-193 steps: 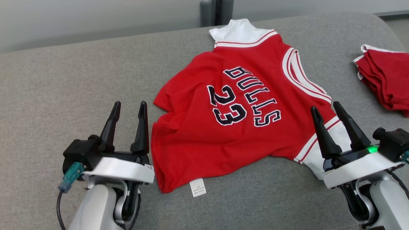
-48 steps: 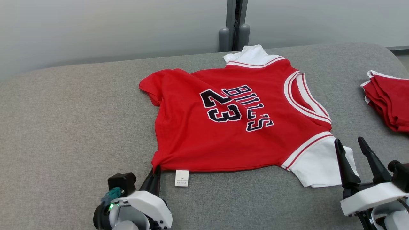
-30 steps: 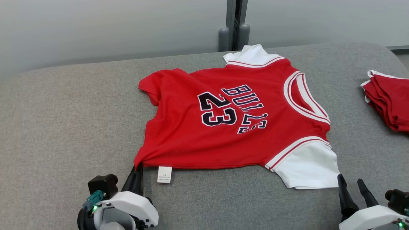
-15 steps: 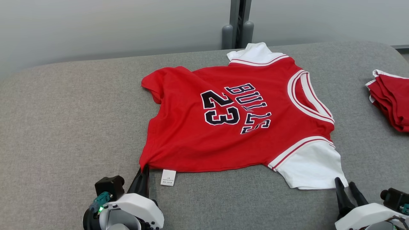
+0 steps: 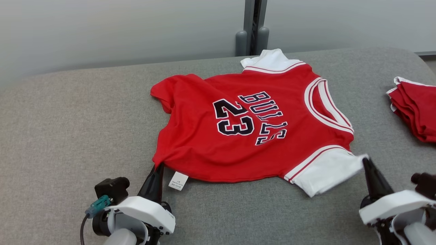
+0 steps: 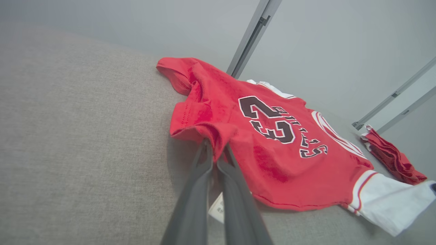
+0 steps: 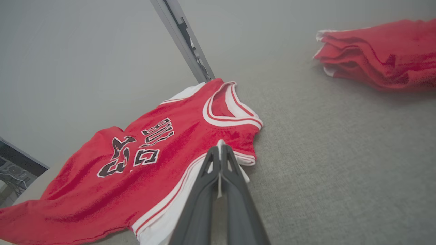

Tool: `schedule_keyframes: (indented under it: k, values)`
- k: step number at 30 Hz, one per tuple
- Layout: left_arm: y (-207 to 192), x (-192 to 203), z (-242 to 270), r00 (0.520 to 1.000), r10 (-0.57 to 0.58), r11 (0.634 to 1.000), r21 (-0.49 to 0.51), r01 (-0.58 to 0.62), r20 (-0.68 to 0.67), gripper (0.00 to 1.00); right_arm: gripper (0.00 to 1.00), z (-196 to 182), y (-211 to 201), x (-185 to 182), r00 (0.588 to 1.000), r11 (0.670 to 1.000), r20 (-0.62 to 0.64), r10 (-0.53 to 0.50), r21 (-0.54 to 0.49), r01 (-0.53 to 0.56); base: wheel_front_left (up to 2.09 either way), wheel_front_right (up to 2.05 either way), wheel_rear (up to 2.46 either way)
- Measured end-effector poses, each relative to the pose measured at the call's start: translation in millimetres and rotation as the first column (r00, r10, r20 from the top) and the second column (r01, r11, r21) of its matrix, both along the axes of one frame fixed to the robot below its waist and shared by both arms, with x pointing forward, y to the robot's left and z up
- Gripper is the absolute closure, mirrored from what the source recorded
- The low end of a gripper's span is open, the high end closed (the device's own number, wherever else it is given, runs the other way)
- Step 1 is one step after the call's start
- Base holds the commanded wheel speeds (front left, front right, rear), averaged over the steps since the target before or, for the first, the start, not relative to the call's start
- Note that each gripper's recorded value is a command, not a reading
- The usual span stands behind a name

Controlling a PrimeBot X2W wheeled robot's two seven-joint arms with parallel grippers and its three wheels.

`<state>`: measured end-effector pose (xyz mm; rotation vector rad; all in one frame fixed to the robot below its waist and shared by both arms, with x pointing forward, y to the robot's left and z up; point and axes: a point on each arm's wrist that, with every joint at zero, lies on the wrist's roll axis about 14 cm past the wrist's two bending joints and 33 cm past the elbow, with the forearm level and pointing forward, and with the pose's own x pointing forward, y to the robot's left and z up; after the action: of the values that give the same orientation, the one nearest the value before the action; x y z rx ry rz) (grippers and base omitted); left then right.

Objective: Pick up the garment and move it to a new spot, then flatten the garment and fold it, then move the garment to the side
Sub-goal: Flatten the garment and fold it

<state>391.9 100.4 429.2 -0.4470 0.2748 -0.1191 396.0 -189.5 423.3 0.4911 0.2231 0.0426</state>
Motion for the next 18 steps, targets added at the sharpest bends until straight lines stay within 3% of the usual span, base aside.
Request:
schedule_keyframes:
  k: [5,7,10,18]
  values:
    - [-6.7,7.7,28.4,0.997,-0.050,0.996,-0.064,0.054,0.060,1.00,1.00,74.8,-19.8,22.1,0.972,0.998,0.234,-0.019,-0.055,0.033,0.00,0.00,0.00]
    - [-9.8,15.4,51.4,0.992,-0.054,0.991,-0.114,0.067,0.111,1.00,1.00,111.7,-30.0,28.2,0.940,0.992,0.341,-0.017,-0.109,0.058,0.00,0.00,0.00]
    - [-13.2,24.4,86.5,0.980,-0.069,0.982,-0.159,0.100,0.187,1.00,1.00,152.7,-26.8,29.1,0.890,0.992,0.456,-0.011,-0.108,0.068,0.00,0.00,0.00]
    - [-20.6,45.6,190.5,0.918,-0.093,0.949,-0.244,0.199,0.384,1.00,1.00,251.6,-26.3,35.0,0.754,0.966,0.649,0.101,-0.246,0.083,0.00,0.00,0.00]
